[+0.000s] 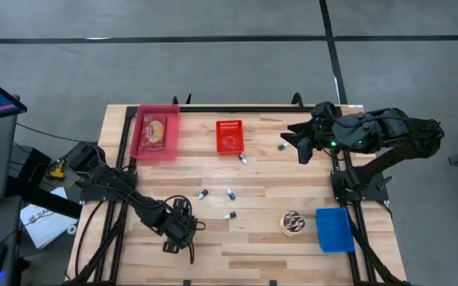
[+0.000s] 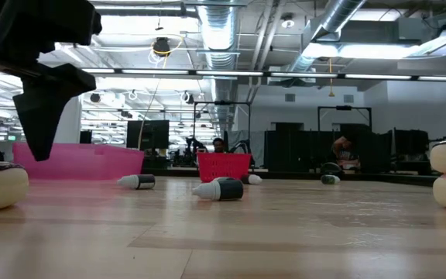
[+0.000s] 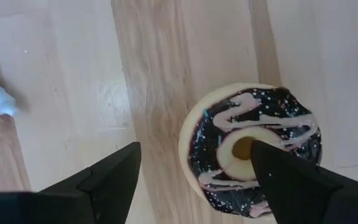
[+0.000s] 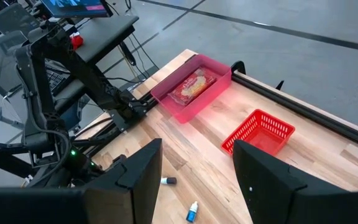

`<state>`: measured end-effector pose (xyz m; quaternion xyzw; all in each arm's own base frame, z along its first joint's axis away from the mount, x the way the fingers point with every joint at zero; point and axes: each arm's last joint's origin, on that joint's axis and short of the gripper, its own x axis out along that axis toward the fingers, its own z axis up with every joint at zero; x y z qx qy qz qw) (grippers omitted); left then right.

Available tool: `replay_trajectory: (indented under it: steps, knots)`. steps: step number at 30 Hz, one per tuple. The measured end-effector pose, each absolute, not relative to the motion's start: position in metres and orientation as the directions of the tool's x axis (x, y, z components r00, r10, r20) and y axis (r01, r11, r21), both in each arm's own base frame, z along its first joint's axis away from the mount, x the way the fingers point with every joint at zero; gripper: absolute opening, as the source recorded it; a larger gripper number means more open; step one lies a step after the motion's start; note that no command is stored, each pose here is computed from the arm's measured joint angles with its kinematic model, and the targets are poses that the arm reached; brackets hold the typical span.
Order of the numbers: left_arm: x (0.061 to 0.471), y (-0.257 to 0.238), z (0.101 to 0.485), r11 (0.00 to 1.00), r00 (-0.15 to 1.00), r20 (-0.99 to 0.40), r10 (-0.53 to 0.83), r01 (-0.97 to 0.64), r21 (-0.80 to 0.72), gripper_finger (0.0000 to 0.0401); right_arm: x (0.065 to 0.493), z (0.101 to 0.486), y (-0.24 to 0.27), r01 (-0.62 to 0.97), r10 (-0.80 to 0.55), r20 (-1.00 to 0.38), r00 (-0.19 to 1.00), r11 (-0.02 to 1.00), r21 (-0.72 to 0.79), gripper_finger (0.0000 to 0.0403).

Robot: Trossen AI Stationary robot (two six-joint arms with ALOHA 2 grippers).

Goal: Pick & Place Food Item
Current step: Put the left black donut into the red bin

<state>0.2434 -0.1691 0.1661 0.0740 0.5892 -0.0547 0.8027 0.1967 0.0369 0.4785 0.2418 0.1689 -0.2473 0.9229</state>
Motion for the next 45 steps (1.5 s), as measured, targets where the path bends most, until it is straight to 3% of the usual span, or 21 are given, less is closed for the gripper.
replay_trajectory:
  steps: [10,26,36,45]
  knots:
    - [0.246,-0.169,0.165,0.985,0.315,-0.949,-0.008,0.167,0.047,0.0298,0.196,0.477,0.037,0.545,-0.377,-0.445,0.812,0.763,0.348,0.0188]
    - [0.249,-0.164,0.154,0.988,0.236,-0.972,-0.007,0.152,0.03,0.0297,0.194,0.476,0.041,0.531,-0.36,-0.449,0.818,0.772,0.348,0.0188]
    - [0.251,-0.167,0.157,0.987,0.278,-0.96,-0.03,0.157,0.015,0.0271,0.194,0.476,0.041,0.536,-0.364,-0.452,0.814,0.772,0.343,0.0188]
    - [0.253,-0.166,0.147,0.988,0.248,-0.969,0.002,0.149,0.04,0.0254,0.193,0.475,0.041,0.542,-0.368,-0.464,0.806,0.773,0.33,0.0188]
